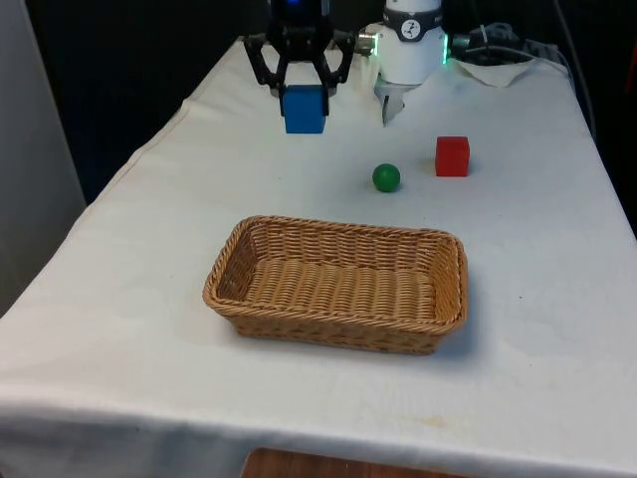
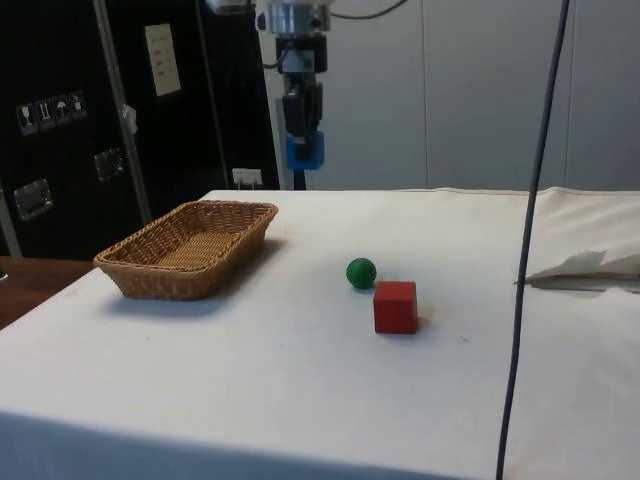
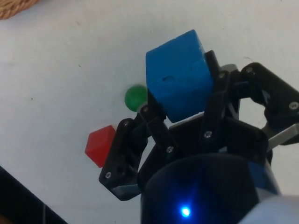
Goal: Place all non-red objects into the basket.
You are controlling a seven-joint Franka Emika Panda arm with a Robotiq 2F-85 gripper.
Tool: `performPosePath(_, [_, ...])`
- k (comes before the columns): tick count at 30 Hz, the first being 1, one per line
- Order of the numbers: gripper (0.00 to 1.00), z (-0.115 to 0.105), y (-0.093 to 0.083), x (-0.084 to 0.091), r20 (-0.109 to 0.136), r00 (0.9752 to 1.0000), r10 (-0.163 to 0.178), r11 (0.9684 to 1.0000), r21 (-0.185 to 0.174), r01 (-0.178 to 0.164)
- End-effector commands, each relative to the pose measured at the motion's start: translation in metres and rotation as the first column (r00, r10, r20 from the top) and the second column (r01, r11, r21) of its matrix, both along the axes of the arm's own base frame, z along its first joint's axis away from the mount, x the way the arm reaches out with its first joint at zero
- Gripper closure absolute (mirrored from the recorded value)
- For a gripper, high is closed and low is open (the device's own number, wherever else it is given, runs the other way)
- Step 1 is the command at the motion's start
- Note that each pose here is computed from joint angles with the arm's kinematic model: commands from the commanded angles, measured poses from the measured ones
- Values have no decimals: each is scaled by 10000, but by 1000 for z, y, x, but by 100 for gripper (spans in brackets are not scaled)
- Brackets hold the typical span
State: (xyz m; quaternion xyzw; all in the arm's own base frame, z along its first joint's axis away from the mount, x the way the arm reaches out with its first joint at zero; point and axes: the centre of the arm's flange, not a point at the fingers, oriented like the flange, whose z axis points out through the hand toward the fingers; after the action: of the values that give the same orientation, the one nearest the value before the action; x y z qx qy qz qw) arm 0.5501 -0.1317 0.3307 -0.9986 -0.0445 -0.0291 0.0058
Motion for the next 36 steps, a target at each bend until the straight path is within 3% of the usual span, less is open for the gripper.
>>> performPosePath(1, [98, 0, 5, 7, -128, 9999, -7, 10000, -43, 7])
performPosePath(12, [98, 1, 27, 41, -291, 9996, 50, 9998, -180, -55])
performPosePath(19, [98, 1, 39, 60, -228, 9997, 104, 9993, -365, -112])
performPosePath(20, [98, -1, 43, 65, -312, 9995, 95, 9995, -307, -105])
performPosePath(27, [98, -4, 48, 83, -194, 9997, 127, 9990, -431, -135])
performPosePath(33, [98, -13, 56, 110, -143, 9998, 126, 9994, -328, -131])
performPosePath(34, [98, -11, 55, 106, -76, 9999, 118, 9989, -447, -121])
performPosePath(36, [98, -15, 58, 115, -103, 9999, 132, 9994, -319, -135])
